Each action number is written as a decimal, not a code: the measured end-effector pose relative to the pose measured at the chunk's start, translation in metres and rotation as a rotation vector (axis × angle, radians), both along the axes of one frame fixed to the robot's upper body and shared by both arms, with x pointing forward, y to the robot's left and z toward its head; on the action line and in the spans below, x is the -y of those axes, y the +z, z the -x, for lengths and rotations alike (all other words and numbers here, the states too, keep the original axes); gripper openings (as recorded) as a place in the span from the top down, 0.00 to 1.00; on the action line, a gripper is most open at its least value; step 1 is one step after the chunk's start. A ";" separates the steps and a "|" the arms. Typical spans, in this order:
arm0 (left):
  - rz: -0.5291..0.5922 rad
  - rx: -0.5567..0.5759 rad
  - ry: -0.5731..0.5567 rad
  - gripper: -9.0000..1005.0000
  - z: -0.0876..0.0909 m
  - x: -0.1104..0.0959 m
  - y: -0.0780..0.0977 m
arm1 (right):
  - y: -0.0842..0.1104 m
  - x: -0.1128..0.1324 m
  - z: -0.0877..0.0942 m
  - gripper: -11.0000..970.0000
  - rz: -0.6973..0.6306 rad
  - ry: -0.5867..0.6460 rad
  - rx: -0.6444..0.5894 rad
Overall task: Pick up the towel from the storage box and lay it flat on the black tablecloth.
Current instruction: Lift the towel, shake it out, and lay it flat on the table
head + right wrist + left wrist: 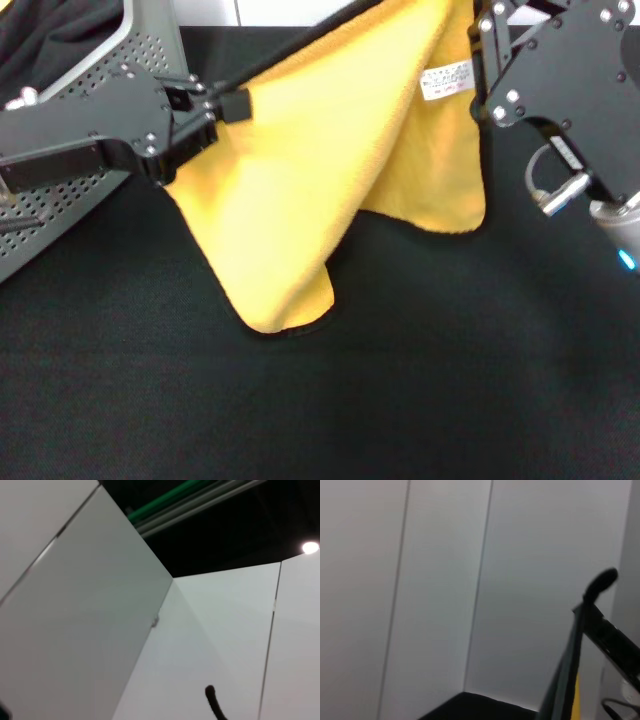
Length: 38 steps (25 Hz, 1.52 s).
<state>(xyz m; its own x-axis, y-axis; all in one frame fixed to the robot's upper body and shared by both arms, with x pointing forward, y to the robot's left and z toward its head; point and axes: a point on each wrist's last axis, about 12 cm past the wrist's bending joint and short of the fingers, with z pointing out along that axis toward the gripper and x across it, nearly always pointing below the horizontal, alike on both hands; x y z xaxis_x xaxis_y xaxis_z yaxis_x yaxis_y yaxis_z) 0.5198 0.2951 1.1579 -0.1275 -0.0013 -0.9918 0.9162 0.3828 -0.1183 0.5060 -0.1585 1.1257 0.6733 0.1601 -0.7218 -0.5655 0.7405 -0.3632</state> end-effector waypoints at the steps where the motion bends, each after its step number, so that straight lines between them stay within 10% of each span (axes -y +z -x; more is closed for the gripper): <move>1: -0.002 -0.002 -0.017 0.93 0.000 0.002 -0.002 | 0.002 0.002 -0.002 0.98 -0.005 0.019 -0.004; 38: 0.041 -0.017 -0.212 0.80 0.000 0.052 -0.047 | 0.061 0.018 -0.041 0.97 0.003 0.250 -0.022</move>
